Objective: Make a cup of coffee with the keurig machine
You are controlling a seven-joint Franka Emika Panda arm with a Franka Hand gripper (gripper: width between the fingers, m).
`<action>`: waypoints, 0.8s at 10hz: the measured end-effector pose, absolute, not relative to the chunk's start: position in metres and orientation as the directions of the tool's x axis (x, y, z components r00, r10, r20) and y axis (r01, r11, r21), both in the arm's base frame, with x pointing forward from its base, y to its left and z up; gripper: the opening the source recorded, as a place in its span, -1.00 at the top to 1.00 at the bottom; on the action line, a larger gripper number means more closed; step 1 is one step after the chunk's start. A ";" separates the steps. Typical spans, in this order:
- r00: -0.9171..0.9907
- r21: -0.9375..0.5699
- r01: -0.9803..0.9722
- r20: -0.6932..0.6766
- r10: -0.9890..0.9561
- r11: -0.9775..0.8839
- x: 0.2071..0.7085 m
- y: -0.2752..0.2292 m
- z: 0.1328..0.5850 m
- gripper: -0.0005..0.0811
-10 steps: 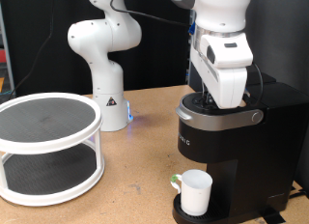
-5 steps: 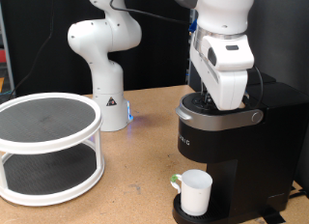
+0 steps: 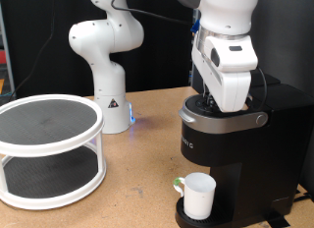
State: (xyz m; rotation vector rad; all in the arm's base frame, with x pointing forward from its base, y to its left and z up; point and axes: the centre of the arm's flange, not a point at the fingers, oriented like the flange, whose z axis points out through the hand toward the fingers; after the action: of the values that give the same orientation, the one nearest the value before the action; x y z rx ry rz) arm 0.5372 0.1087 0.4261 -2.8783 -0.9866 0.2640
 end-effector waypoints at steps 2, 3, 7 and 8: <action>0.775 -0.122 0.622 -0.041 0.630 -0.773 0.540 0.109 0.425 0.97; 0.768 -0.124 0.636 0.002 0.641 -0.762 0.538 0.107 0.426 0.97; 0.724 -0.155 0.690 0.141 0.675 -0.707 0.518 0.098 0.426 0.97; 0.722 -0.165 0.692 0.160 0.673 -0.703 0.512 0.097 0.427 0.97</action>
State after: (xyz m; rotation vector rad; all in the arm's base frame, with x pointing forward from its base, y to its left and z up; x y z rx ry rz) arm 0.5117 0.0975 0.4269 -2.7135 -1.0897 -0.1282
